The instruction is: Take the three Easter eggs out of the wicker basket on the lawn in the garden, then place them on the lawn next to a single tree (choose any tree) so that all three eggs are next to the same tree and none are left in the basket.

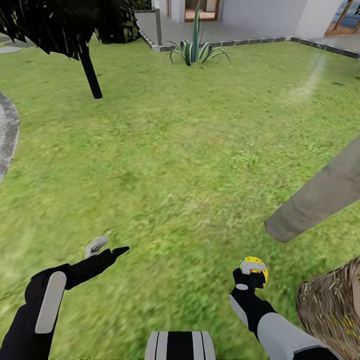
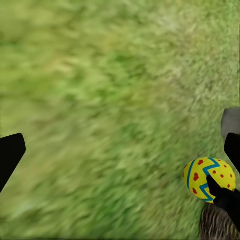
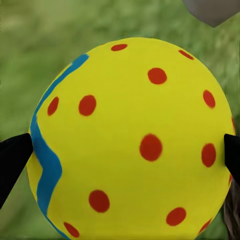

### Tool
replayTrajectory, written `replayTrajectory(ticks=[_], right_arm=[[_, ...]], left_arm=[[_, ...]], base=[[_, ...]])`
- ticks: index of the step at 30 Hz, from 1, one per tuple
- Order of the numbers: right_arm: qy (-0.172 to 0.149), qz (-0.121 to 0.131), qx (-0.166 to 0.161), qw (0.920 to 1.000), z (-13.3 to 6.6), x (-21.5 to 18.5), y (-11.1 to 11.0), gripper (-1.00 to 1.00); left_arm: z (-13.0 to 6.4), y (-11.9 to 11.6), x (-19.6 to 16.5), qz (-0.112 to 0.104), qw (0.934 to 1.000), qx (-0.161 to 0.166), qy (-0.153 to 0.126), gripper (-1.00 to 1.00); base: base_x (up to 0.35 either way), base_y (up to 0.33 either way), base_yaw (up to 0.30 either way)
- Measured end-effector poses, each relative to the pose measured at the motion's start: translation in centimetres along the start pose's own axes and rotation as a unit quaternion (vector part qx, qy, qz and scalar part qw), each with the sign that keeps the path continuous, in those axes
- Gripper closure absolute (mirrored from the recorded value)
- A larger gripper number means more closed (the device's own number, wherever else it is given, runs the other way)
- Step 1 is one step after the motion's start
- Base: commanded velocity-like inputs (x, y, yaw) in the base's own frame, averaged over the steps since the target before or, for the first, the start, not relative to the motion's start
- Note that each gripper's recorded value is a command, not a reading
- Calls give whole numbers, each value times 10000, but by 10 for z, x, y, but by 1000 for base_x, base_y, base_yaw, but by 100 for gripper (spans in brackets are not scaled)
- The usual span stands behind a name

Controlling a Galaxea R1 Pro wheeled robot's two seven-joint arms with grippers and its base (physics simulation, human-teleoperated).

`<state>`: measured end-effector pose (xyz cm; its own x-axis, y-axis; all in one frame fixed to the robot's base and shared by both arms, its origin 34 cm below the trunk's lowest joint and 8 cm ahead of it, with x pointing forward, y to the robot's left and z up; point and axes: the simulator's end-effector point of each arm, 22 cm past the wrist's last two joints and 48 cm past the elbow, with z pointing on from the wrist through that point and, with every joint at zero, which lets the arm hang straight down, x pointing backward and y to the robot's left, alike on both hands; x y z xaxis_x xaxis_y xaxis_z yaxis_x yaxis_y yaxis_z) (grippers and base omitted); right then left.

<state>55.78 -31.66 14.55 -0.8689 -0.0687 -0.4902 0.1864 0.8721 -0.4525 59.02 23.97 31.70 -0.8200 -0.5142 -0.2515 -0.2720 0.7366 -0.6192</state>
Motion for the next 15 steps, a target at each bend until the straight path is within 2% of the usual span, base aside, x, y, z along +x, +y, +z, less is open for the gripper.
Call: replayTrajectory(ticks=[7, 8, 15], right_arm=[[23, -26, -11, 10000, 1, 4, 2, 100], [22, -26, -10, 10000, 1, 4, 2, -100], [-27, -11, -7, 10000, 0, -1, 0, -100]], left_arm=[[2, 3, 2, -19, 10000, -14, 31, -100], [2, 3, 2, -19, 10000, -14, 31, -100], [0, 0, 0, -8, 10000, 13, -1, -100]], base=[[0, 0, 0], [0, 0, 0], [0, 0, 0]])
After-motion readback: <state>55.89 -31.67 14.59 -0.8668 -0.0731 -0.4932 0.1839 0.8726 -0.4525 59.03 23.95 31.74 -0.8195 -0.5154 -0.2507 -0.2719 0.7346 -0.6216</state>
